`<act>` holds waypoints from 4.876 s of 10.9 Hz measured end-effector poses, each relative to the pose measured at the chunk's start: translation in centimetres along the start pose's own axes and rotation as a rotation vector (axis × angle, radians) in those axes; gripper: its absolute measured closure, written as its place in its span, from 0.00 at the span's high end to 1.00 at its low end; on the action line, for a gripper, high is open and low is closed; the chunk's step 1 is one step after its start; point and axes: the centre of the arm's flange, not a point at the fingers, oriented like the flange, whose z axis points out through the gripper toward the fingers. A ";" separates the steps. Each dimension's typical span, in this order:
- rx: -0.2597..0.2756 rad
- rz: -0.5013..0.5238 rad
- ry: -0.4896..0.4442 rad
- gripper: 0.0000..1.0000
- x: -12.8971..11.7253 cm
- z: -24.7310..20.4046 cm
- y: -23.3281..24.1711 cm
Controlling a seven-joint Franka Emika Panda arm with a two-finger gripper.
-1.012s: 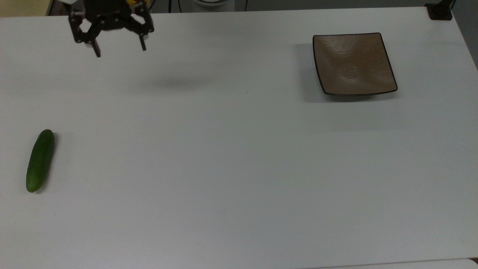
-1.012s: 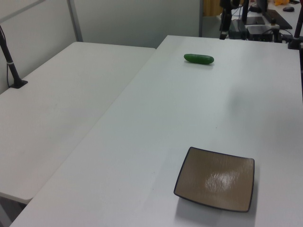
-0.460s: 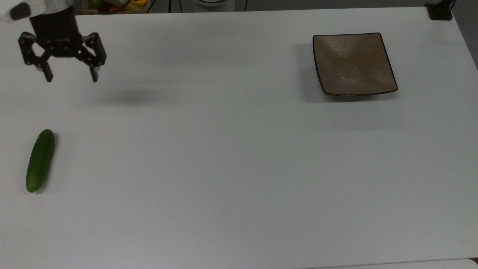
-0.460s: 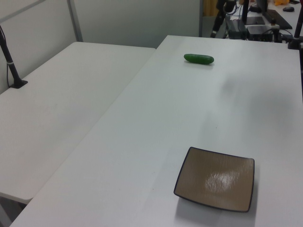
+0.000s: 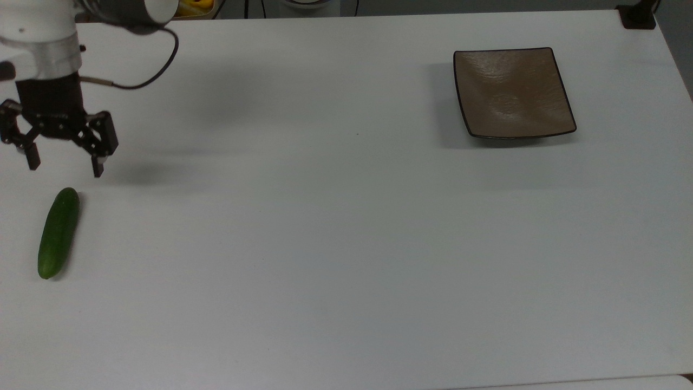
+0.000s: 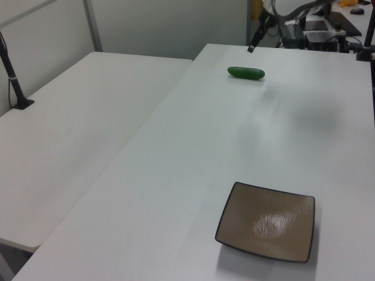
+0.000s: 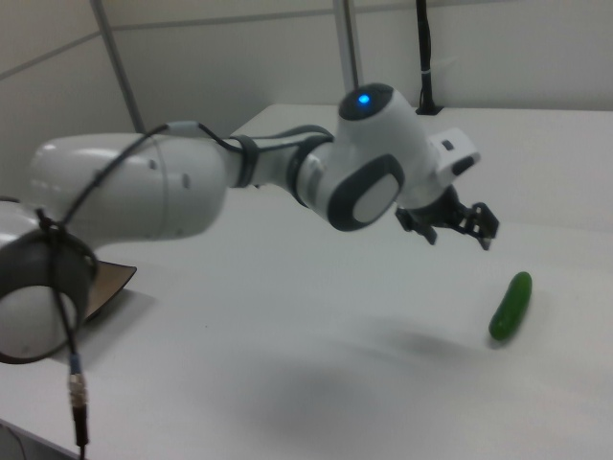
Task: Cucumber placed on a ceramic plate
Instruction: 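Lower the open gripper over the middle of the cucumber, then close the gripper around the cucumber, then lift the cucumber and carry it over the brown square plate, then lower the held cucumber onto the plate and open the gripper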
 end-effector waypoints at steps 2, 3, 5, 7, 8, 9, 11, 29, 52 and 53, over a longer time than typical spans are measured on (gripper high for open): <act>-0.035 0.016 0.035 0.97 0.1 3.8 1.6; -0.052 0.032 0.058 0.97 -0.3 5.9 1.8; -0.066 0.061 0.072 0.98 -1.0 9.4 1.9; -0.075 0.074 0.077 0.99 -1.5 12.0 2.4; -0.082 0.078 0.082 0.99 -1.9 13.1 2.6; -0.082 0.084 0.076 0.99 -2.5 14.1 2.8; -0.085 0.091 0.065 0.98 -3.6 15.7 3.1; 0.057 0.056 0.017 0.42 4.9 -4.3 -3.3; 0.237 -0.075 -0.364 0.42 -16.0 -19.5 -65.2; 0.235 -0.096 -0.358 0.42 -16.9 -18.3 -66.1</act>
